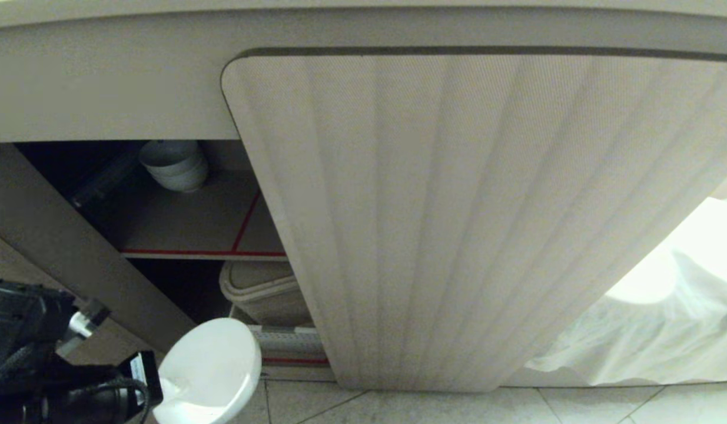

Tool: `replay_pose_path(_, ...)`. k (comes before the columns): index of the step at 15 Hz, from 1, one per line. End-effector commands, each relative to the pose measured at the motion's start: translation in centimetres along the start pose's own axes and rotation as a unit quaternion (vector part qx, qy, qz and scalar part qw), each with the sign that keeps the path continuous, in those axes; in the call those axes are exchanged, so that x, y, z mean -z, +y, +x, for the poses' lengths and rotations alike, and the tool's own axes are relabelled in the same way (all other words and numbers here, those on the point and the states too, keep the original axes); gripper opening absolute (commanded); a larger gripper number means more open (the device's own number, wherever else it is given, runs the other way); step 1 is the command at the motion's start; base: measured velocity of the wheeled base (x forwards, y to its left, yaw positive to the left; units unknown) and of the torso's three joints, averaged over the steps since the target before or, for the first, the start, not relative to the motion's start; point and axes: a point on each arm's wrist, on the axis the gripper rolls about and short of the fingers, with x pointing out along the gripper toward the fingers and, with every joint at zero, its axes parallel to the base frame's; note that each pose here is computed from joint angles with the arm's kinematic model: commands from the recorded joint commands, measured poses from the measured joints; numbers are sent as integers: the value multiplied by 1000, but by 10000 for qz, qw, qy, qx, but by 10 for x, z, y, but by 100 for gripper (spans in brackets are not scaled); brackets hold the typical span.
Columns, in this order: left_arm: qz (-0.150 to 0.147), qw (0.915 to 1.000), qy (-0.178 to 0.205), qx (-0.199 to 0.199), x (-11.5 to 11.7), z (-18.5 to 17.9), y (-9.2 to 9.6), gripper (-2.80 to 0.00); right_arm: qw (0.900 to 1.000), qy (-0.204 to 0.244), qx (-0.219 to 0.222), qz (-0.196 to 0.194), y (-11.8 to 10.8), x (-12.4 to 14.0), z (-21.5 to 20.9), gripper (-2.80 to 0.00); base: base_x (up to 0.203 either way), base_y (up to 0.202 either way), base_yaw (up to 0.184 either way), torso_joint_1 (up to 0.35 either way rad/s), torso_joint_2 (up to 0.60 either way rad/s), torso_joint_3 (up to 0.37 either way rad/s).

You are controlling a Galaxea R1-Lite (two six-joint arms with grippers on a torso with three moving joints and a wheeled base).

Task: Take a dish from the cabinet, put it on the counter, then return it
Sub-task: Place it on the table

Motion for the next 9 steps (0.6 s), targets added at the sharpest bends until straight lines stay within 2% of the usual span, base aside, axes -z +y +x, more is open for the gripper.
replay_pose_path(1, 195, 9996, 129, 151, 7, -10, 2, -280, 10000, -2, -2, 5, 0, 0, 0, -280, 0, 0, 0, 0, 0, 0)
replay_pose_path(3, 514, 9983, 259, 107, 12, -13, 5, -280, 10000, -3, 3, 5, 0, 0, 0, -280, 0, 0, 0, 0, 0, 0)
replay_pose_path(5, 704, 9966, 412, 129, 17, -19, 8, -280, 10000, -3, 1, 5, 0, 0, 0, -280, 0, 0, 0, 0, 0, 0)
replay_pose_path(9, 1279, 9895, 647, 198, 26, -27, 15, -280, 10000, -2, -3, 5, 0, 0, 0, -280, 0, 0, 0, 0, 0, 0)
